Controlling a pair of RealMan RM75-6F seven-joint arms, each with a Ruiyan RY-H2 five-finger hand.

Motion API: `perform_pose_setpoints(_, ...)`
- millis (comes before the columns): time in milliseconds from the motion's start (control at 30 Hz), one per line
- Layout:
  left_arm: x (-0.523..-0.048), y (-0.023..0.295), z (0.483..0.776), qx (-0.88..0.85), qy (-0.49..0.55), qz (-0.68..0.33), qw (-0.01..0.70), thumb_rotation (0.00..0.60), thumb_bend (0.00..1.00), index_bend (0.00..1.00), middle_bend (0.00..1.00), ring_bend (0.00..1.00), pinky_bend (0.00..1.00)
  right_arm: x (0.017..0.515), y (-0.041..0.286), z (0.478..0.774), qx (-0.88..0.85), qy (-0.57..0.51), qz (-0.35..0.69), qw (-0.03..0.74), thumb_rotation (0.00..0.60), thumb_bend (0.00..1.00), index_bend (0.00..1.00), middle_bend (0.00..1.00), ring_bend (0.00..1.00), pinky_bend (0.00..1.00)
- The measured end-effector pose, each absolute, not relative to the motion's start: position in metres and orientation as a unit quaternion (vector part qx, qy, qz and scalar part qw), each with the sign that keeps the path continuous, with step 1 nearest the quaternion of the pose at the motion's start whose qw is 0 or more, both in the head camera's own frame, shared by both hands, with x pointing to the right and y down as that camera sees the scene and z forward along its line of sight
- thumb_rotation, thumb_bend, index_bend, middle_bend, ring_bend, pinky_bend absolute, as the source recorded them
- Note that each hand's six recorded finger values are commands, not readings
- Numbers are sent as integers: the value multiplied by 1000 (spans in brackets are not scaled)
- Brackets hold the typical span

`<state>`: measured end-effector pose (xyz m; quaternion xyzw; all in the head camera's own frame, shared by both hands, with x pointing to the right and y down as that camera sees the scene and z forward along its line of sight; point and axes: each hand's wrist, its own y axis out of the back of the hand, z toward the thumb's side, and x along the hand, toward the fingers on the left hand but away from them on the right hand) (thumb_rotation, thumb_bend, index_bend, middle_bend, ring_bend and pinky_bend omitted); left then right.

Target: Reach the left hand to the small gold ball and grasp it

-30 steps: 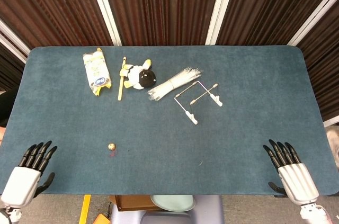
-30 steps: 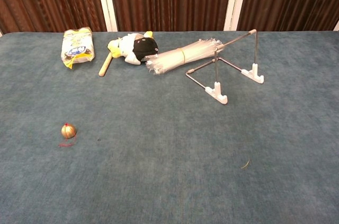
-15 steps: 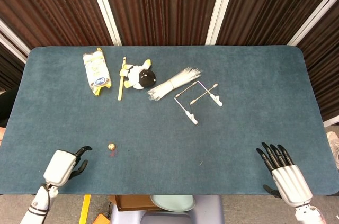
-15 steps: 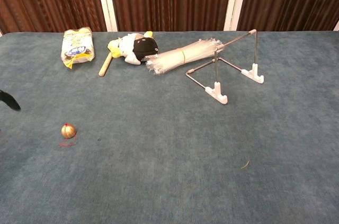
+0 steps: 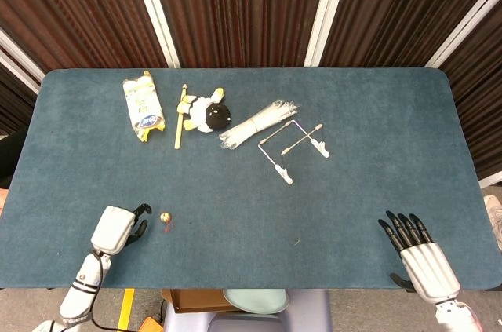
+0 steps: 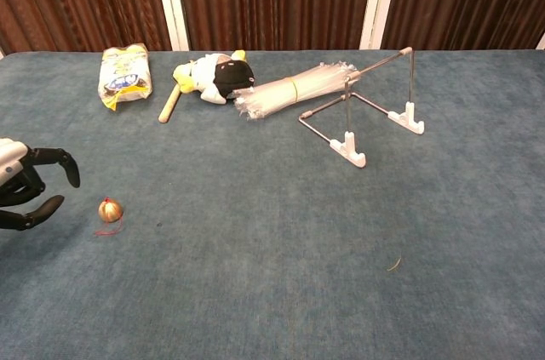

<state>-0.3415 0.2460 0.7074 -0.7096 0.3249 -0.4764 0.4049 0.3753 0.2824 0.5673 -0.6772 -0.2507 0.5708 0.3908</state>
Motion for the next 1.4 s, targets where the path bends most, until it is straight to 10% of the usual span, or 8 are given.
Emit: perform_pose_setpoints(1400,-306,242,734,-720,307,-474,404,600,450,531,1000,1000,1000,378,279,565,-675,-257,574,386,600,179,0,0,0,0)
